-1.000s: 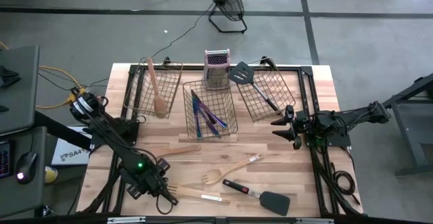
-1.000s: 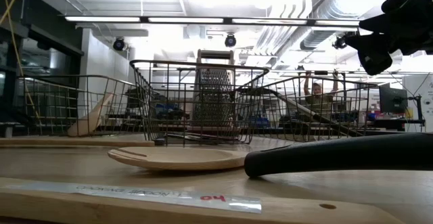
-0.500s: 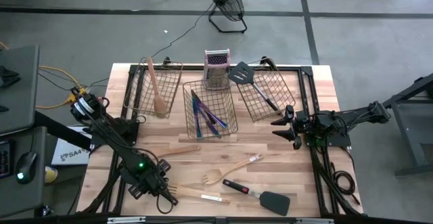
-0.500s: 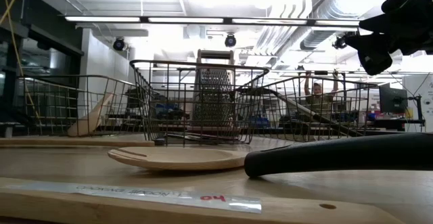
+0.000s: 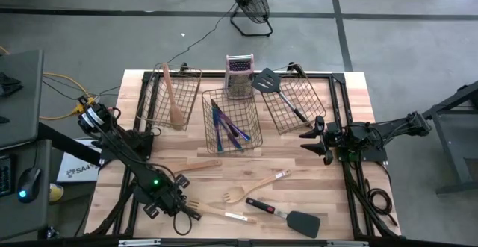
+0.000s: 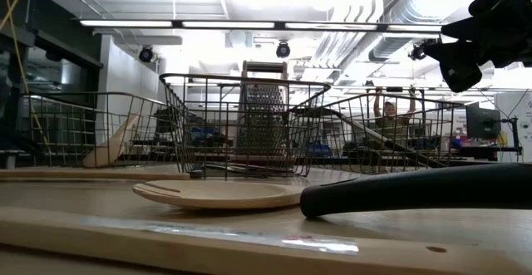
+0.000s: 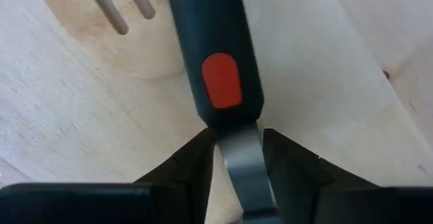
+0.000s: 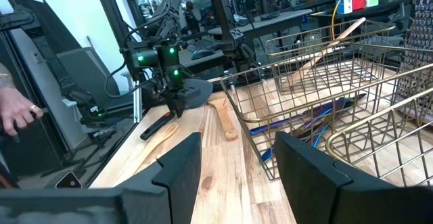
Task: Pick & Place Kitchen Items
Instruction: Put the left black spatula into the right wire basket
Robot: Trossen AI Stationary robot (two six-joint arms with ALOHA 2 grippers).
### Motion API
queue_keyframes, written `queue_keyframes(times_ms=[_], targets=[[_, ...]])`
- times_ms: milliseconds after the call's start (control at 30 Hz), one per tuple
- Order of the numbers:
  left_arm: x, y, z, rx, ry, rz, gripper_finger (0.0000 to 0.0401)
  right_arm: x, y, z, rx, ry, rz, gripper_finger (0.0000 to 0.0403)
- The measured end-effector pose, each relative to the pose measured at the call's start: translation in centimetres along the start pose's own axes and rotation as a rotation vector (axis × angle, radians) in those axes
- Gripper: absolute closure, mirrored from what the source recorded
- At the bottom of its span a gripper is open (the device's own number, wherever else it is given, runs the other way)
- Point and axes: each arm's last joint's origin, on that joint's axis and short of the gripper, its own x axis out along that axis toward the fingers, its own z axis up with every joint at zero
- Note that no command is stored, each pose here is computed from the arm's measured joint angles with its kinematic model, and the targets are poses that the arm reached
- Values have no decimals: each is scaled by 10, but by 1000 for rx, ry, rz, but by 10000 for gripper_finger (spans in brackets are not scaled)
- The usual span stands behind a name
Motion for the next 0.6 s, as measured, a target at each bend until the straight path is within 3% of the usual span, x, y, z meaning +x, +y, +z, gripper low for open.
queue_keyframes(times_ms=[300,600], targets=[[0,0,0,-10,1,2,332,0,0,0,0,0,0,223],[-1,0,0,-39,2,-17,332,0,0,0,0,0,0,223]])
